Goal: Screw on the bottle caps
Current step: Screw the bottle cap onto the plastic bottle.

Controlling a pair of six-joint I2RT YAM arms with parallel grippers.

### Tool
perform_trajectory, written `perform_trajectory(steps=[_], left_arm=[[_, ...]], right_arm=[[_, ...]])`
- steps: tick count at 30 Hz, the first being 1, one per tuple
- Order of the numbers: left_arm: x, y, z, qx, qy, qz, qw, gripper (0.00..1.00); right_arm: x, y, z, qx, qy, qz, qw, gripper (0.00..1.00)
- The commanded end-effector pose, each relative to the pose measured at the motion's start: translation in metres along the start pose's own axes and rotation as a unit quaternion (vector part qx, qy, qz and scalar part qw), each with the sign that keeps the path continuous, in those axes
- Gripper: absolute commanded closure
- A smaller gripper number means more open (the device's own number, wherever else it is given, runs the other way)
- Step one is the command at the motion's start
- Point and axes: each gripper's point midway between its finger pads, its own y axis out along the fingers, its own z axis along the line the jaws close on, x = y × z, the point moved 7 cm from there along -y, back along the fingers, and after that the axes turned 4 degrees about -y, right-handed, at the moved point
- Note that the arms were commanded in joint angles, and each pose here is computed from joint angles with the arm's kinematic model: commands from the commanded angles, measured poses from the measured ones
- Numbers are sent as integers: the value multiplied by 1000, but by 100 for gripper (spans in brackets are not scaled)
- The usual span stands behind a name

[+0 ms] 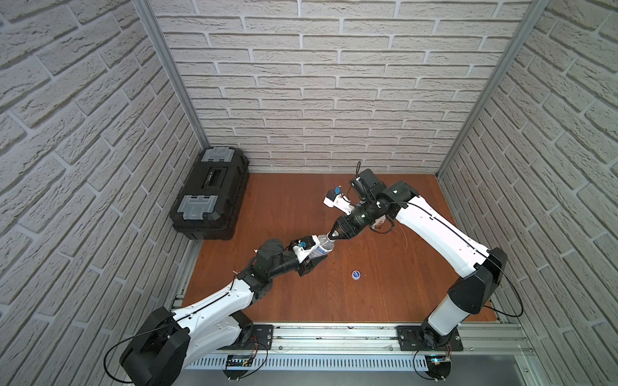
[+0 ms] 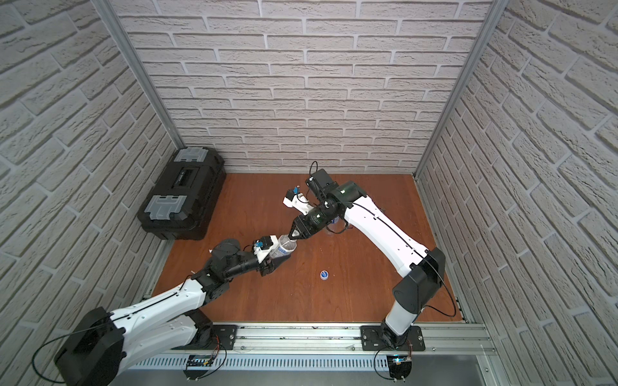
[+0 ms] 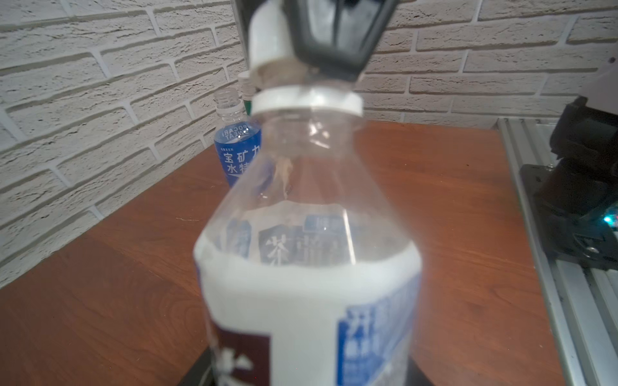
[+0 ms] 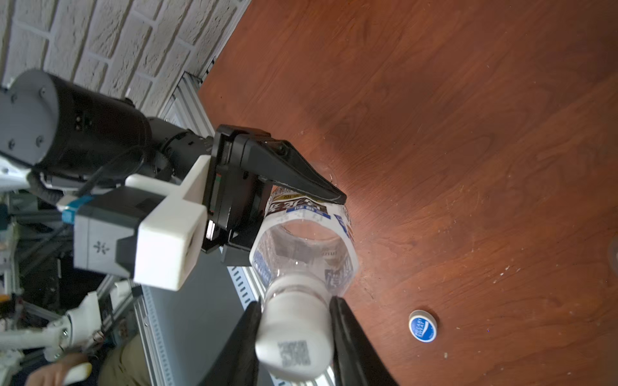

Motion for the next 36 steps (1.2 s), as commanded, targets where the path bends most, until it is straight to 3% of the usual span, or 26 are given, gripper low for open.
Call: perform_trajectory(steps=[1,6,13,18,23,29,36], left_arm=[[70,-12,-3,13,99,-156,983,57],[67,-11,-3,25,102,-155,982,57],[69,-11,-2,73,125,-165,976,57],[64,-6,-1,78,125,-154,977,57],[56,-3,1,79,116,-143,980,57],[43,7,4,73,97,-119,985,58],[37,11,7,27,67,-113,991,58]], right_arm=[[-4,13,4,22,10,11,1000,66],[0,11,3,13,27,9,1000,65],[4,13,-2,-7,103,-11,995,67],[9,3,-2,-28,141,-58,988,41],[17,-13,4,-42,128,-91,987,23],[31,-42,22,-37,82,-144,986,15],[21,-82,34,-86,-25,-166,982,6]])
